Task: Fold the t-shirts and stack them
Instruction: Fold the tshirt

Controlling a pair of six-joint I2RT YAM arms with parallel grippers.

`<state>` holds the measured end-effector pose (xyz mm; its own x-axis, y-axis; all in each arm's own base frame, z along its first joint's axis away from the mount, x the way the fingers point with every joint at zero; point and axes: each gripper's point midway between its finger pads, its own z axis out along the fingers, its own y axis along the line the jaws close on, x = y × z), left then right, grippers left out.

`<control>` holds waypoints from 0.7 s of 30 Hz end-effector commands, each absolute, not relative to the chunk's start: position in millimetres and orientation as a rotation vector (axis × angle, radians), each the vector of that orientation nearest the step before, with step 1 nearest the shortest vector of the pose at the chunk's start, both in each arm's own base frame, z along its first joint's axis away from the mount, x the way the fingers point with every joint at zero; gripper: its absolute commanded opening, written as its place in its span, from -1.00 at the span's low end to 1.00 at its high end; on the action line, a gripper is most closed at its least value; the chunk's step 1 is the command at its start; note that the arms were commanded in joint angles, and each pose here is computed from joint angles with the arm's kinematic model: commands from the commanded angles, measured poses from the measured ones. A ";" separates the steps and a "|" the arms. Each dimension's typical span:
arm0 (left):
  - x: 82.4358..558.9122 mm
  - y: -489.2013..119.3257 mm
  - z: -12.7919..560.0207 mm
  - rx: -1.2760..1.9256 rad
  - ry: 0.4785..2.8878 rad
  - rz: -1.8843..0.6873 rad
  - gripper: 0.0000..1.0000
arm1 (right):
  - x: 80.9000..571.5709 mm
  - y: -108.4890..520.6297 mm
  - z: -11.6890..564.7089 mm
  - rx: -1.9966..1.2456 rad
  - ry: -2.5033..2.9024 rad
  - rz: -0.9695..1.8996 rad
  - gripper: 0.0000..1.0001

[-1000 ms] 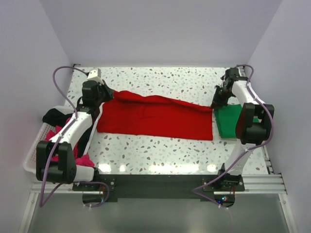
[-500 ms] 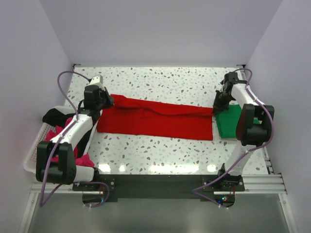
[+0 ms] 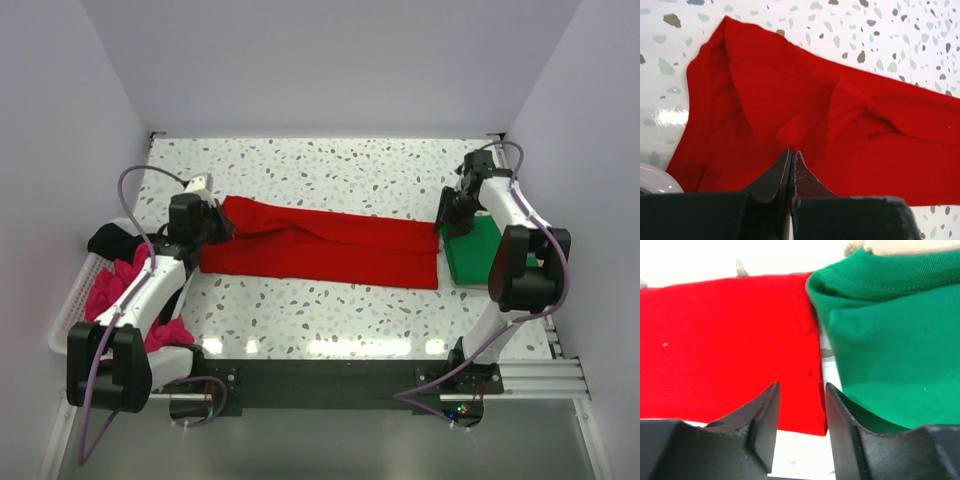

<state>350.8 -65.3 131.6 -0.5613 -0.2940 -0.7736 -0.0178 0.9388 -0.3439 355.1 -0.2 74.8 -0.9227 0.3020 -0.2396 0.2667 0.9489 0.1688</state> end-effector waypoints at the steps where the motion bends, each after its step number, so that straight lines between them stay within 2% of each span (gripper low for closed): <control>1: 335.2 -73.0 120.3 -0.164 2.192 -0.419 -0.99 | 367.5 17.2 107.5 0.315 2.745 0.225 -0.06; 8: 317.1 -69.2 104.3 -0.127 2.284 -0.382 -0.95 | 399.6 92.9 119.2 0.133 2.697 0.371 -0.01; 11: 304.7 -67.5 95.1 -0.118 2.339 -0.369 -0.86 | 414.9 129.3 117.1 0.071 2.679 0.456 0.00; 17: 285.0 -71.0 84.5 -0.120 2.423 -0.400 -0.49 | 433.7 227.1 119.5 -0.136 2.648 0.705 0.04; 18: 284.2 -70.6 86.0 -0.129 2.423 -0.399 -0.32 | 428.1 248.9 120.8 -0.200 2.646 0.750 0.05; 21: 298.1 -67.2 100.9 -0.161 2.376 -0.375 -0.01 | 427.7 297.3 120.9 -0.304 2.598 0.875 0.07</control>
<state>288.7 -69.4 81.6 -0.7704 -0.2023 -0.6046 -0.0062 0.9506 -0.3103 426.6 235.0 88.1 -0.9362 -0.0436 -0.3487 -0.1960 0.8885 0.4150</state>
